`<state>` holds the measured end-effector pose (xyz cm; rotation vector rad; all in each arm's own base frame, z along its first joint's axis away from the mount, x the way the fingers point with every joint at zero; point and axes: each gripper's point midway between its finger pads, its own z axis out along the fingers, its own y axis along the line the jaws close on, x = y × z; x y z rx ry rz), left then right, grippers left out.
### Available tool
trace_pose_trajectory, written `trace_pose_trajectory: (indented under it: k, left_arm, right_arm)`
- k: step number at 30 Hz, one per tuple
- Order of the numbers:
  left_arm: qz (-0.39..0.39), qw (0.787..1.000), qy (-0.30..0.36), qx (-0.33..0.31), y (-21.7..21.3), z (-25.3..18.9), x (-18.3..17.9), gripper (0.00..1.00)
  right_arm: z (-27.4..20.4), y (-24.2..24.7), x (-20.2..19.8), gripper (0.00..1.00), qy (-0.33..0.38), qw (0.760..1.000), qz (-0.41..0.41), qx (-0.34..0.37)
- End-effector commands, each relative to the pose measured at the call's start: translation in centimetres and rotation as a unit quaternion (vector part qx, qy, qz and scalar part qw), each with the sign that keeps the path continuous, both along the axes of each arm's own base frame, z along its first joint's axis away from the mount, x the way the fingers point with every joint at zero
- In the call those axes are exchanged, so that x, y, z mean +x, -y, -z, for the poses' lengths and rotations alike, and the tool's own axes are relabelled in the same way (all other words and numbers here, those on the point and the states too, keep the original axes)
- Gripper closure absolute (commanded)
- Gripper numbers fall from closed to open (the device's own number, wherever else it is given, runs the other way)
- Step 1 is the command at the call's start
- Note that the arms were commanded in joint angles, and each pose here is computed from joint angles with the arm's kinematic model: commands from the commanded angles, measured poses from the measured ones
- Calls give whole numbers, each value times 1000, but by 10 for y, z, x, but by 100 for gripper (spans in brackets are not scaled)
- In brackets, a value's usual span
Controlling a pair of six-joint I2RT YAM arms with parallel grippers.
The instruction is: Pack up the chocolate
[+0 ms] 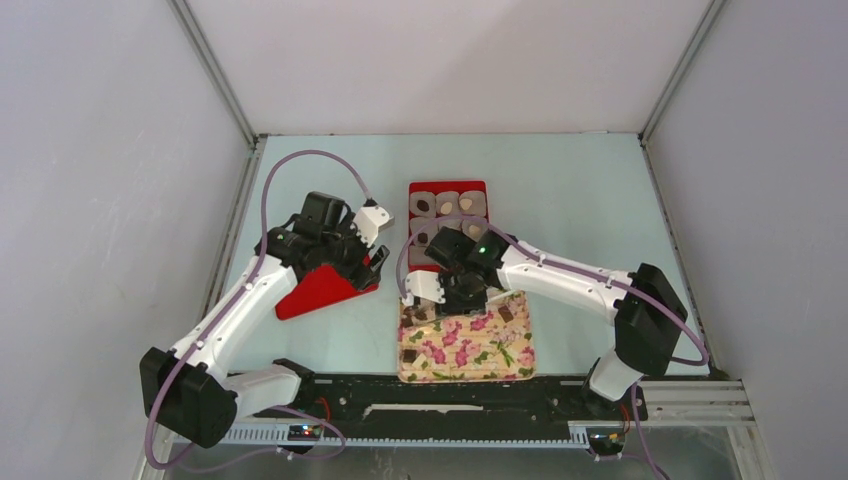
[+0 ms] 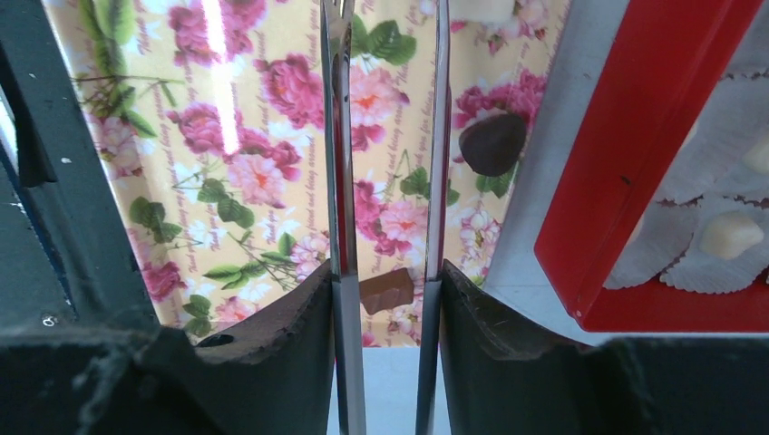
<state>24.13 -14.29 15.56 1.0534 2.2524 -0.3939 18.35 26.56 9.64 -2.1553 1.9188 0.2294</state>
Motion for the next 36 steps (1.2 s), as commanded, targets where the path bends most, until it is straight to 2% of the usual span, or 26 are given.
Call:
trace_pose_trajectory:
  k: [1,9,19,28,36]
  left_arm:
    - [10,1000,9,3,-2,4,-1,20]
    - [10,1000,8,3,-2,4,-2,20]
    - [11,1000,6,4,-2,6,-1,20]
    - [13,1000,6,5,-2,7,-2,20]
    - [13,1000,6,7,-2,8,-2,20]
  right_arm:
    - [-19,-19,-4,56,7,999,-25,36]
    - [-11,-17,1,55,15,1000,-20,18]
    - [-18,-30,1,56,4,999,-19,34]
    - [-26,-29,-7,67,-12,999,-29,38]
    - [-65,-15,9,73,12,997,-7,78]
